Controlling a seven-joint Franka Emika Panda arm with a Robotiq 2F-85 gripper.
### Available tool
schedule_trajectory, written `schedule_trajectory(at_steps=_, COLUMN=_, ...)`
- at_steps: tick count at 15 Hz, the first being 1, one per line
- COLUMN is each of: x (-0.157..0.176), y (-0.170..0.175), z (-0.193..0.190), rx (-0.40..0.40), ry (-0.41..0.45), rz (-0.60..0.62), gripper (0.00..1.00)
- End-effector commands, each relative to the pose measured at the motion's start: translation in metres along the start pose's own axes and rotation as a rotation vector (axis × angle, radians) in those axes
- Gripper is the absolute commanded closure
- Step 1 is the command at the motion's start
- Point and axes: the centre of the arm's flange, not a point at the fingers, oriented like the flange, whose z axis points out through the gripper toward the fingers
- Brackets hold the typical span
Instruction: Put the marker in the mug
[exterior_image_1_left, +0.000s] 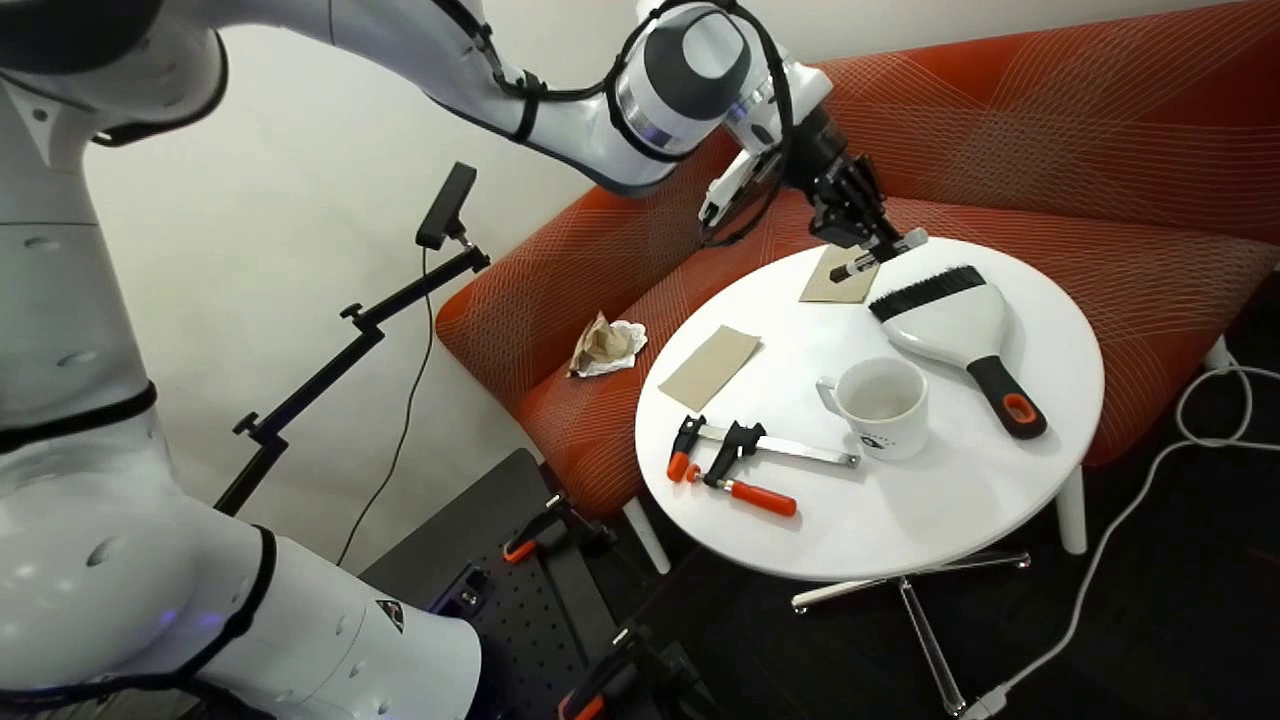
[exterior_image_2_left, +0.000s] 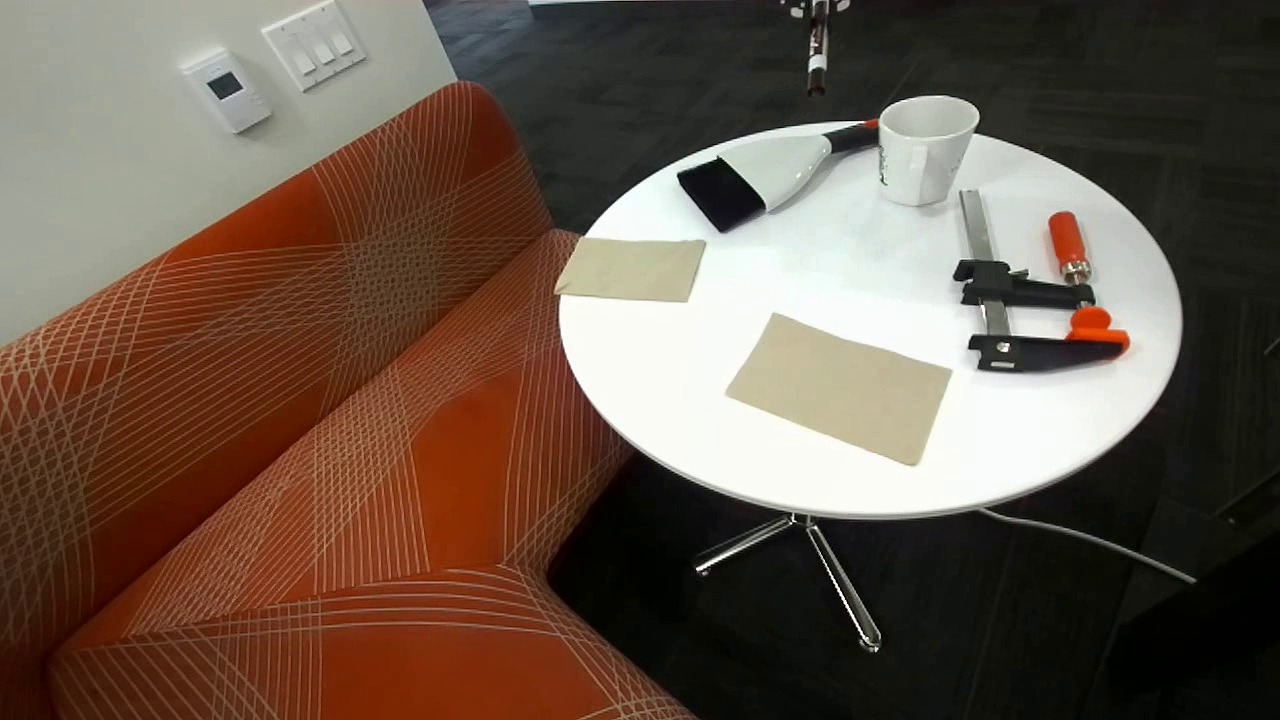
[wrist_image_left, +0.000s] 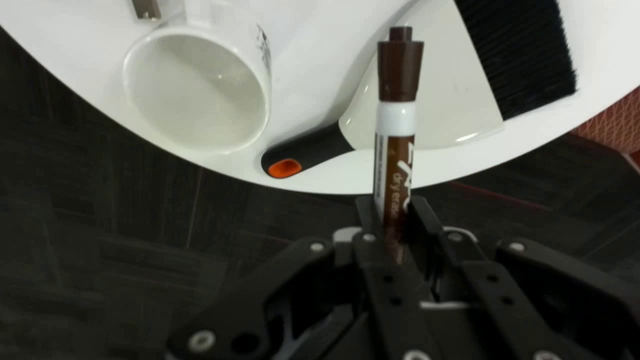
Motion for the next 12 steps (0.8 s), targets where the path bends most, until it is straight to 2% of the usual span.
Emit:
schedule_trajectory(at_steps=1, x=0.006, y=0.028, z=-0.008, rx=0.009, ry=0.118, rz=0.048, gripper=0.95)
schedule_trajectory(at_steps=6, x=0.015, y=0.041, z=0.009, rx=-0.005, ry=0.29, rz=0.113, gripper=0.95)
schedule_trajectory(at_steps=12, x=0.001, y=0.058, z=0.027, rx=-0.032, ry=0.411, rz=0.211, gripper=0.95)
